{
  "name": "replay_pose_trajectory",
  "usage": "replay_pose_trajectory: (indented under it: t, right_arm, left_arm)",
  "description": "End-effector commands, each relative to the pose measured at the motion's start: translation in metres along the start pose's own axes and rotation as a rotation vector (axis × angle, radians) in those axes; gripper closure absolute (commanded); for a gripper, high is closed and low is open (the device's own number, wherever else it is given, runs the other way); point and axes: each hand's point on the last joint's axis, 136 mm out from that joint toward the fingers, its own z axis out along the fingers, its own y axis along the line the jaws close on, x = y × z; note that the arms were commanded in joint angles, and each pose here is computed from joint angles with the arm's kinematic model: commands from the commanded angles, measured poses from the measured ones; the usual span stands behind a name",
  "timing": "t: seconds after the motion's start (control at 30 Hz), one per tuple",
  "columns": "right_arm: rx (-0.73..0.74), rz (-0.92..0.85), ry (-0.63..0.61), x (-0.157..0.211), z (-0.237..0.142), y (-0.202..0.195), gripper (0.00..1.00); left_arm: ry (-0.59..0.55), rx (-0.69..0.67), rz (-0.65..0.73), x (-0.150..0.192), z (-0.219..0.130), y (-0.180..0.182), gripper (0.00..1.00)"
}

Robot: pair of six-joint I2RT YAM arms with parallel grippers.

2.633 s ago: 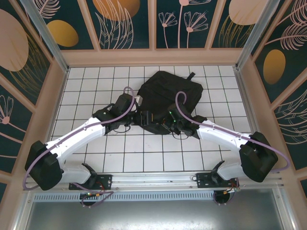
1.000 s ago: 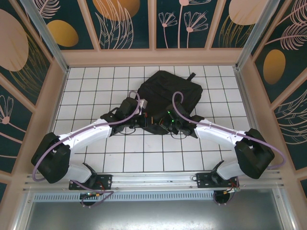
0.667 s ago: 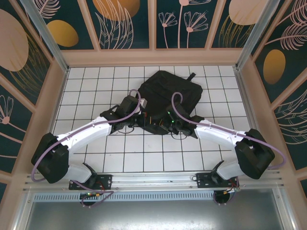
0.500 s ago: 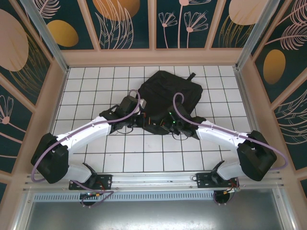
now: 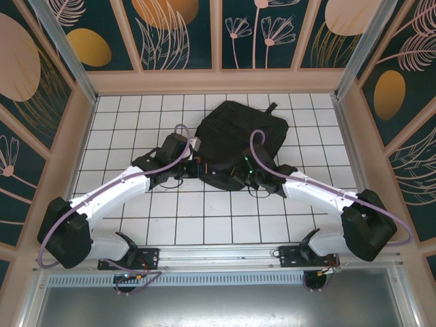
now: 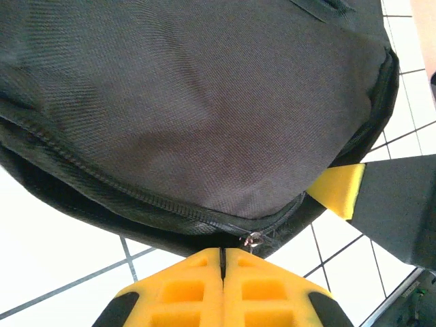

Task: Pack the student bag
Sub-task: Zip the student bag at the center of the table.

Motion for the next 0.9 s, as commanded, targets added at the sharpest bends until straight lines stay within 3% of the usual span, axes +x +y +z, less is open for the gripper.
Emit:
replay_pose_trajectory:
  t: [0.0,0.17,0.3,0.33,0.43,0.63,0.73,0.87]
  right_arm:
    - [0.215,-0.046,-0.082,-0.019,-0.015,-0.050,1.00]
    - [0.236,-0.047,-0.118,-0.035,-0.032,-0.059,1.00]
    - [0.184,-0.083,-0.097,-0.037,-0.033,-0.043,1.00]
    - [0.178,-0.090,-0.095,-0.038,-0.033,-0.039,0.95]
    - [0.195,-0.102,-0.113,-0.046,-0.038,-0.036,0.60]
    - [0.259,-0.149,-0.225,-0.076,-0.071,-0.037,0.16]
    - [0.327,-0.092,-0.300,-0.101,-0.083,-0.056,0.13]
    - [0.452,0.096,-0.344,-0.137,-0.070,-0.117,0.12]
  left_arm:
    - [-0.087,-0.070,0.011,-0.023,-0.018,0.013,1.00]
    - [-0.095,-0.085,0.020,-0.026,-0.016,0.018,1.00]
    - [-0.091,0.001,-0.003,-0.028,-0.013,0.002,1.00]
    - [-0.081,0.032,-0.014,-0.026,-0.011,-0.002,1.00]
    - [-0.071,0.089,-0.038,-0.021,-0.010,-0.010,1.00]
    - [-0.070,0.108,-0.062,-0.012,-0.011,-0.007,1.00]
    - [-0.050,0.114,-0.076,-0.002,-0.004,-0.002,1.00]
    - [-0.069,0.134,-0.076,0.000,-0.012,-0.006,1.00]
